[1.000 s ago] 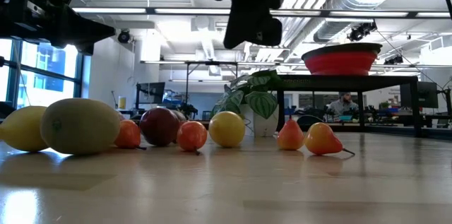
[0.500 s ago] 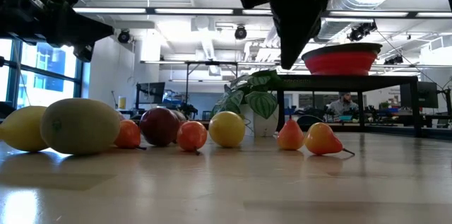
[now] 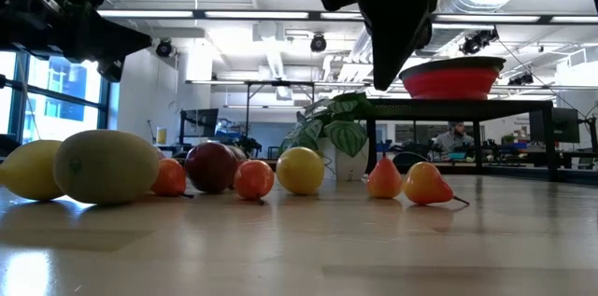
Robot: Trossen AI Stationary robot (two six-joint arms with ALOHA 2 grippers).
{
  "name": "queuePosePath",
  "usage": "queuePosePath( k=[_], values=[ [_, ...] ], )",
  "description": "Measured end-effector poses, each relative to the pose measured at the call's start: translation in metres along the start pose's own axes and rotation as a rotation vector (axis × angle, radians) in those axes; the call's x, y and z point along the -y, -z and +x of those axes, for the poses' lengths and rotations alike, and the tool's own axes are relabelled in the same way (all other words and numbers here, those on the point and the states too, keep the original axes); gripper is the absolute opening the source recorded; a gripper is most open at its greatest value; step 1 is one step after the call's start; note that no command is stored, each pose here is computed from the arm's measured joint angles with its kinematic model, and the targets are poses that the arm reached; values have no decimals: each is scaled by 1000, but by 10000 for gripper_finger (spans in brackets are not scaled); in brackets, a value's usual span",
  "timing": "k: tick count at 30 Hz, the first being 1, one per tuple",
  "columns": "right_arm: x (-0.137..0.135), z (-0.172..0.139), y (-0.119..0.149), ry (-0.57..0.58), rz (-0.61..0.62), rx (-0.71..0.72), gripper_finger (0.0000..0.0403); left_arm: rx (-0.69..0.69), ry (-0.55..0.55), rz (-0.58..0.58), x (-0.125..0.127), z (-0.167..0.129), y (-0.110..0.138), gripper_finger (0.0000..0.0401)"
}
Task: Pick & Place Fruit
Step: Put the orange pear into the red colander
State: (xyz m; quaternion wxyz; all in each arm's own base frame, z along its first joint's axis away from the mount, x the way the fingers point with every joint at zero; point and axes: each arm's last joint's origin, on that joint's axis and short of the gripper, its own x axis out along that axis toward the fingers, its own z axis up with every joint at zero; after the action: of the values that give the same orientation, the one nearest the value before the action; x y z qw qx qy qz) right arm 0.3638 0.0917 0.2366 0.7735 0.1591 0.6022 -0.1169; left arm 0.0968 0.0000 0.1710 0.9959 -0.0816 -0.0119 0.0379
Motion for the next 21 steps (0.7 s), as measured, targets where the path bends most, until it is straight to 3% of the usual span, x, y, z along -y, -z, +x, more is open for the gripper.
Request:
queuePosePath(
  k=[7,16,21],
  values=[
    [0,0,0,2,23,1,13,0,0,0,0,0,0,0],
    [3,0,-2,56,50,44,71,-1,-8,0,0,0,0,0],
    [0,0,0,90,-3,69,116,0,-12,34,0,0,0,5]
  ],
)
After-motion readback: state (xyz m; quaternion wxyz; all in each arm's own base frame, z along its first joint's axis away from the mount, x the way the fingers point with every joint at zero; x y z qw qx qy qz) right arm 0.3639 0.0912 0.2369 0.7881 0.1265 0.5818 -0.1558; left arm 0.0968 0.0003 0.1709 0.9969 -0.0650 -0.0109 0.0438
